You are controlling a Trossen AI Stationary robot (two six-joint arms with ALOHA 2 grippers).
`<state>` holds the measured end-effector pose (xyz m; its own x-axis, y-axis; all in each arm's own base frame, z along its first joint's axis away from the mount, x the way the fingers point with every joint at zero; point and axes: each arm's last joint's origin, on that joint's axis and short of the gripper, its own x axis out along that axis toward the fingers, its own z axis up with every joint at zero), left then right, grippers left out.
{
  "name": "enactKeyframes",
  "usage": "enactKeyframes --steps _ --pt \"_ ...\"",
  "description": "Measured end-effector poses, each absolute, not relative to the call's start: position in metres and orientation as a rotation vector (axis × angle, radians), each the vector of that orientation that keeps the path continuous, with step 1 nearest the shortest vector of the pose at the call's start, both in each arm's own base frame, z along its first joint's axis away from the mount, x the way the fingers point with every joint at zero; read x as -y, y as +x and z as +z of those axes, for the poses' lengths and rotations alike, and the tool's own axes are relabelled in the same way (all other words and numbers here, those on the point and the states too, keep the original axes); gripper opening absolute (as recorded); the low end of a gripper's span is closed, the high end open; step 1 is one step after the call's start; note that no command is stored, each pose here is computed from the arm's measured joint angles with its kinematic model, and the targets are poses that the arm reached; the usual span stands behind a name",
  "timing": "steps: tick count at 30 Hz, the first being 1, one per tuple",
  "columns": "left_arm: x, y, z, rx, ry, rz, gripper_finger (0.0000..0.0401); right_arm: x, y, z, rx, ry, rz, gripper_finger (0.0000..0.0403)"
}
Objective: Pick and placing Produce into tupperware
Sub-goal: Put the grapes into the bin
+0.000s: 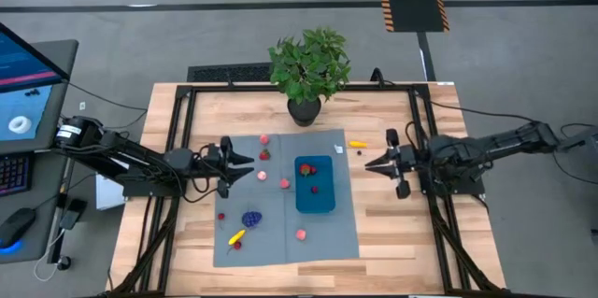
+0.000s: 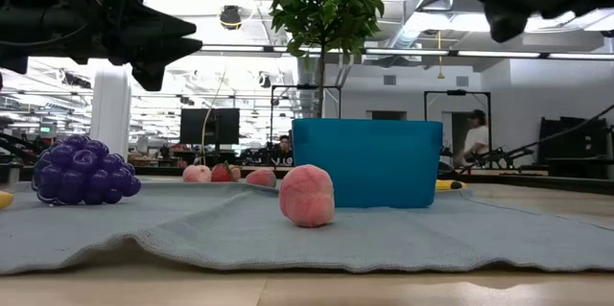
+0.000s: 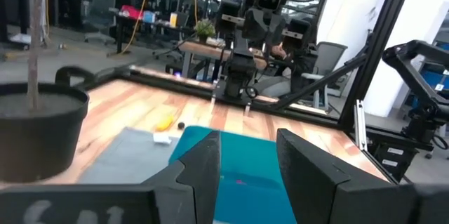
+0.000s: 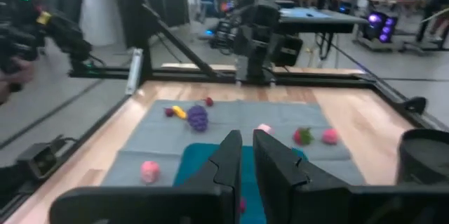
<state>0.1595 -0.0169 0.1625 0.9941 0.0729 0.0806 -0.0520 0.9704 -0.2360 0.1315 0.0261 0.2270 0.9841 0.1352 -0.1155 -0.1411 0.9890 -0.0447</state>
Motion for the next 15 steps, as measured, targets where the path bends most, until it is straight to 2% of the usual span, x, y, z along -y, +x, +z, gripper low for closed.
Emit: enactKeyframes --steps 5,15 --pt "0.017 0.160 0.158 0.041 -0.238 0.073 0.0130 -0.030 0.120 0.206 -0.091 -0.071 0.192 0.0060" --pt "0.016 0.160 0.159 0.053 -0.237 0.084 0.0130 -0.037 0.114 0.192 -0.081 -0.077 0.260 0.0060"
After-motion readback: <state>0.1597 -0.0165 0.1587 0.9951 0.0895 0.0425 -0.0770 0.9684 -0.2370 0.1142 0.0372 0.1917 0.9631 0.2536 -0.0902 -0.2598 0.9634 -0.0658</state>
